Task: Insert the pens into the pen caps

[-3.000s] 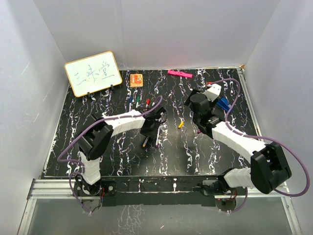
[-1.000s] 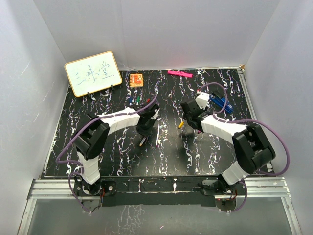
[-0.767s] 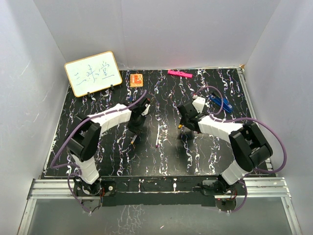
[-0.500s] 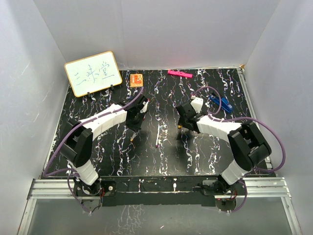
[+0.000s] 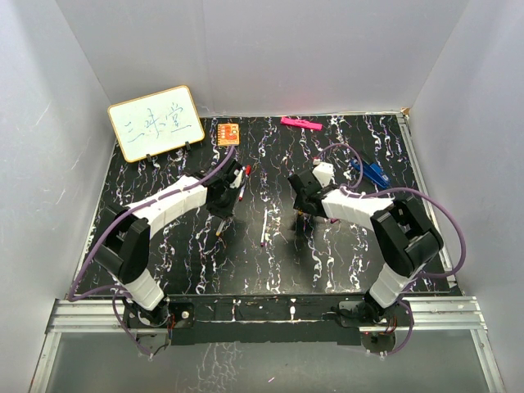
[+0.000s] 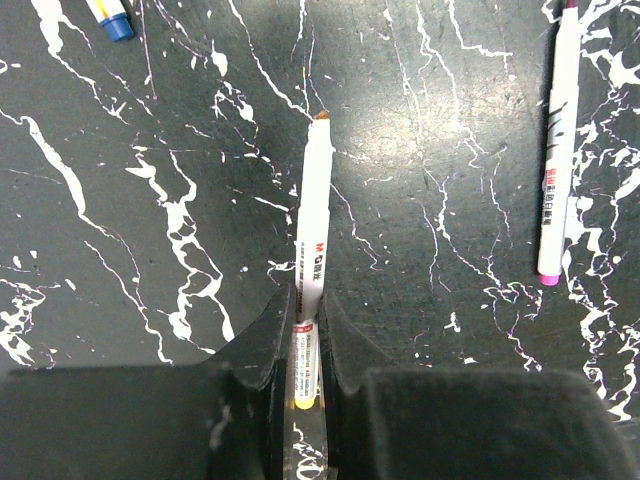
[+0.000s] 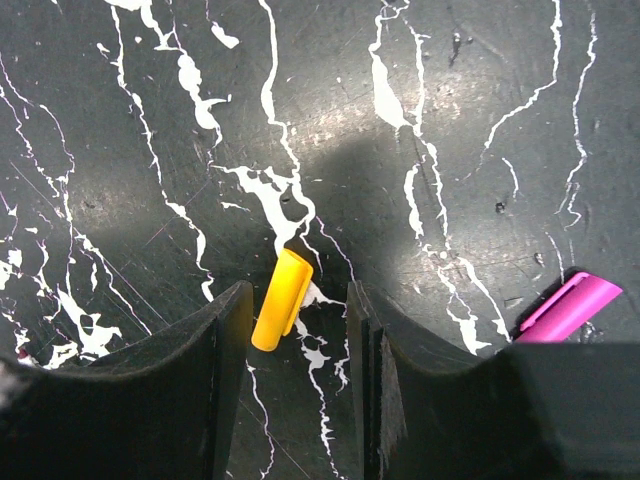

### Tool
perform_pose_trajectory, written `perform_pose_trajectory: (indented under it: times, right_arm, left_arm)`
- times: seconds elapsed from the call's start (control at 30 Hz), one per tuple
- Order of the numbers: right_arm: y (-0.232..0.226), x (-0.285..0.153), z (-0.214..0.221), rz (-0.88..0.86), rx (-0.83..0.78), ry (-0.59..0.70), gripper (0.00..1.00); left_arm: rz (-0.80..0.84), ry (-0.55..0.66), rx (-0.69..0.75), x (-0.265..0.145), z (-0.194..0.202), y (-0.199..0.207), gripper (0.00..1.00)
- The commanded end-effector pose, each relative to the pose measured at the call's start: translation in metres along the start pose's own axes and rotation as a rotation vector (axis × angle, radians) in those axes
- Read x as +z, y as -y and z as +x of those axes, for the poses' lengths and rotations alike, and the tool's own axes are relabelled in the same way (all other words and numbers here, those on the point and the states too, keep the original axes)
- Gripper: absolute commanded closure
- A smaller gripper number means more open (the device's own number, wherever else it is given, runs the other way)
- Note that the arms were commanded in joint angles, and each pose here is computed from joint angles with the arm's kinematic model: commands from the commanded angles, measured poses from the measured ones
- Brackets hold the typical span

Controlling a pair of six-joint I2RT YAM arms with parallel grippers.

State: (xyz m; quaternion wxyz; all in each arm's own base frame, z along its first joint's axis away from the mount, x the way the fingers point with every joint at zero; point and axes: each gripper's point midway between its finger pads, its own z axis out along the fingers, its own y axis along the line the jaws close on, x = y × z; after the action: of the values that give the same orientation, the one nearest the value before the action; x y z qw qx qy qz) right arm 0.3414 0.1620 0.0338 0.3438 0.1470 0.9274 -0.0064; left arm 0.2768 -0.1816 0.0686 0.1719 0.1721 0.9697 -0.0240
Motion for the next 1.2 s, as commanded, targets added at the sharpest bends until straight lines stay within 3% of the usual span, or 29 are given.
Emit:
perform_pose_trajectory:
  times: [0.0, 0.7, 1.17]
  right_arm:
    - [-0.019, -0.003, -0.015, -0.032, 0.024, 0.036, 0.6]
    - [-0.027, 0.014, 0.02, -0.007, -0.052, -0.072, 0.68]
    - [-0.004, 0.008, 0.06, 0.043, -0.167, -0.225, 0.95]
  left_arm:
    - [-0.006, 0.042, -0.022, -0.011, -0.004, -0.006, 1.0]
    - [-0.003, 0.049, -0.023, -0.007, -0.007, -0.009, 1.0]
    - [-0.013, 0.064, -0.03, -0.013, -0.011, -0.013, 1.0]
